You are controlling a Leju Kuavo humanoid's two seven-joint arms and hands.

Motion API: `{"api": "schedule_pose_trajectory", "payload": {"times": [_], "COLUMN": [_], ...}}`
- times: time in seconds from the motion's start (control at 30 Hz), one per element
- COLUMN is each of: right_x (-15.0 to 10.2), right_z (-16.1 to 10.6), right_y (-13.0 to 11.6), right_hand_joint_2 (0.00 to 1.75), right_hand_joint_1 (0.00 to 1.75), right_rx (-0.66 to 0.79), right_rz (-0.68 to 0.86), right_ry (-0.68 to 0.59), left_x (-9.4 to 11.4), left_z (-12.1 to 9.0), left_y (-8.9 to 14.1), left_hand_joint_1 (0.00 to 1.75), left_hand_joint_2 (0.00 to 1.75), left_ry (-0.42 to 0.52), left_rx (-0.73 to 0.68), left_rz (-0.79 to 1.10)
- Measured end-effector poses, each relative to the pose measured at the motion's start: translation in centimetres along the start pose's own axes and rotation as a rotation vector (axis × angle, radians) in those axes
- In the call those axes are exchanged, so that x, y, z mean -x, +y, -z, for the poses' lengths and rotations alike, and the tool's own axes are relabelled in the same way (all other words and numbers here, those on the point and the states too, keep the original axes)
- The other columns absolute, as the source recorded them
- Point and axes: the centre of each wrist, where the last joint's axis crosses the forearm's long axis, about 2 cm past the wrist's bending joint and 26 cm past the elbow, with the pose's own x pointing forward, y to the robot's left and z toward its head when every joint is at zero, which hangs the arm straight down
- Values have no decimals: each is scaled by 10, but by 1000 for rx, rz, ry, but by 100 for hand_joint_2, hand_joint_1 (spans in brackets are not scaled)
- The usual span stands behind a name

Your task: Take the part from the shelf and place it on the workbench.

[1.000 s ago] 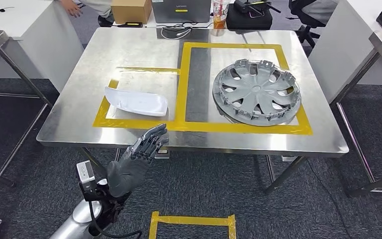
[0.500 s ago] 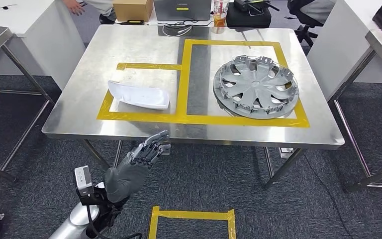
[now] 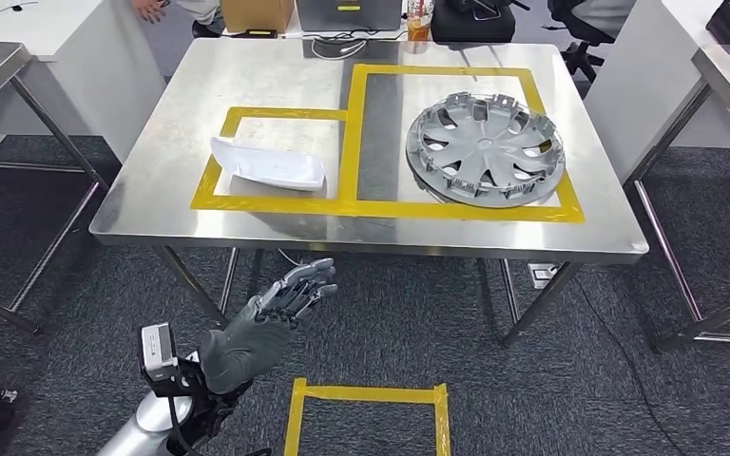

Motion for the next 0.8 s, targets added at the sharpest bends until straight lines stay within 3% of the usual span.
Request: {"api": "schedule_pose_trajectory", "payload": {"times": [0.8], "right_x": [-4], "right_z": [1], "right_y": [4], "right_hand_joint_2": [0], "right_hand_joint_1": [0], "right_rx": [0], "right_rz": [11], "right_ry": [-11], "left_x": [-4], "left_z": [12], "left_y": [-5], "left_hand_joint_1": [0], "left_hand_joint_2": [0], "left_ry": [-31], "left_rx": [116], "left_rz": [-62]}}
